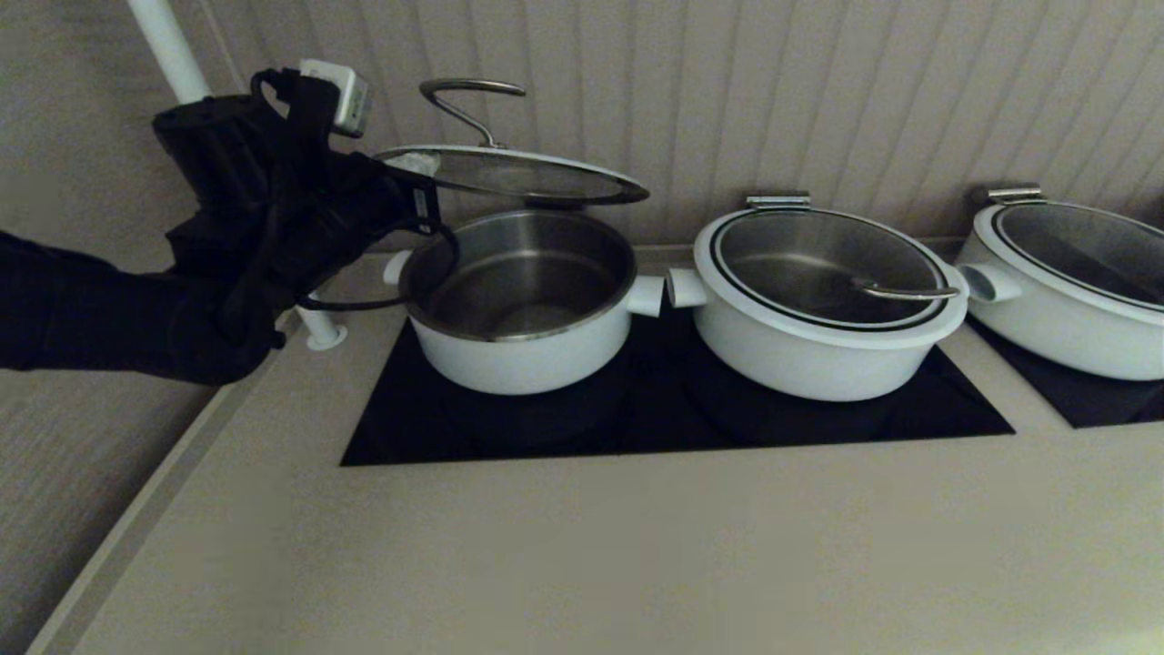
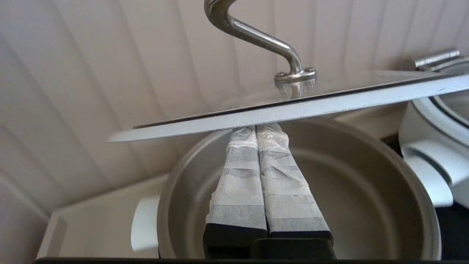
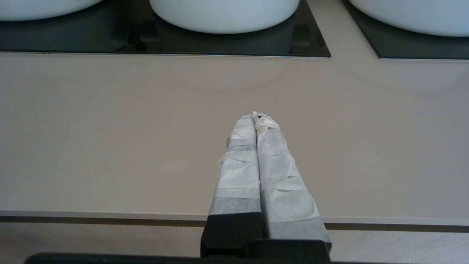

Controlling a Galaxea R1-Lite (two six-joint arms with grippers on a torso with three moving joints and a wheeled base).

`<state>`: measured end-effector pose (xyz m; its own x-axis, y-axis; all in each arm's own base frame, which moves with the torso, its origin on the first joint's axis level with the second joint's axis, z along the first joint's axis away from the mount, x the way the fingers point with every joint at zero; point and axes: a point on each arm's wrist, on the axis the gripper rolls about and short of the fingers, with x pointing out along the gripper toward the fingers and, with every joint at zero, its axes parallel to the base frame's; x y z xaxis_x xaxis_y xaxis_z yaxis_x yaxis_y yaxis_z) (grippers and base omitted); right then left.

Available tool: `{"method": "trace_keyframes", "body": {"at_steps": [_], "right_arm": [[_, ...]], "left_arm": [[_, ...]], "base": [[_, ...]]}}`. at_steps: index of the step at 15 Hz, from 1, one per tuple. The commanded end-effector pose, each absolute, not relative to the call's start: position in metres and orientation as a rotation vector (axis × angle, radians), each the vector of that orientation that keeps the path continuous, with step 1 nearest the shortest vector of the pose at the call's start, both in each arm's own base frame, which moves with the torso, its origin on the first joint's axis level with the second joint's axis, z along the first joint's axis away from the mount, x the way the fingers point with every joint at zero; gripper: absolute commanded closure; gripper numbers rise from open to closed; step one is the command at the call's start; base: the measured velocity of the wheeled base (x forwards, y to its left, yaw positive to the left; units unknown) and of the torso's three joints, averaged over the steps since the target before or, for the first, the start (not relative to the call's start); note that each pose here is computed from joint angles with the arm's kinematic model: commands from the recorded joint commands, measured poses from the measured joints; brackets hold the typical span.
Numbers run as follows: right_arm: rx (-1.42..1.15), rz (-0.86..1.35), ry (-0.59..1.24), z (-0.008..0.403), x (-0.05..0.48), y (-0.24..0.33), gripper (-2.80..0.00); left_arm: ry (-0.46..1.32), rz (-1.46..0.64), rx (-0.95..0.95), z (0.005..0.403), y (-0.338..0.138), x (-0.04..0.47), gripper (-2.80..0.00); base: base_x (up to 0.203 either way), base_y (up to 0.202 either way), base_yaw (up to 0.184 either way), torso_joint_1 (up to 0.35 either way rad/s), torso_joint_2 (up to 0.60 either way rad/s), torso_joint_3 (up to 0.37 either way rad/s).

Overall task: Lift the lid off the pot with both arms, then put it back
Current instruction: Open the pot lid completely

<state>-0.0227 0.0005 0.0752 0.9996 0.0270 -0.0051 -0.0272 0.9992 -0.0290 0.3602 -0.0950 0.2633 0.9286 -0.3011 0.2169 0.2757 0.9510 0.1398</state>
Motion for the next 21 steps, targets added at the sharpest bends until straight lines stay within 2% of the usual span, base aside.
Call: {"method": "trace_keyframes", "body": {"at_steps": [1,8,21], "right_arm": [[-0.030,0.028,0.004,0.075,-0.023,0.001,0.00],[-0.030,0.028,0.004,0.075,-0.023,0.001,0.00],[-0.030,0.028,0.004,0.075,-0.023,0.001,0.00]], "left_arm": [[-0.243,-0.296,0.108,0.260,-0.098,0.371,0.00],[-0.311,-0.292,0.101,0.274,-0.103,0.390,0.00],[-0.414,-0.279,0.117,0.300,-0.104,0.394,0.00]], "base": [[0.000,0.000,0.000,0.000,0.00,0.000],[0.000,0.000,0.000,0.000,0.00,0.000],[0.000,0.000,0.000,0.000,0.00,0.000]]}}
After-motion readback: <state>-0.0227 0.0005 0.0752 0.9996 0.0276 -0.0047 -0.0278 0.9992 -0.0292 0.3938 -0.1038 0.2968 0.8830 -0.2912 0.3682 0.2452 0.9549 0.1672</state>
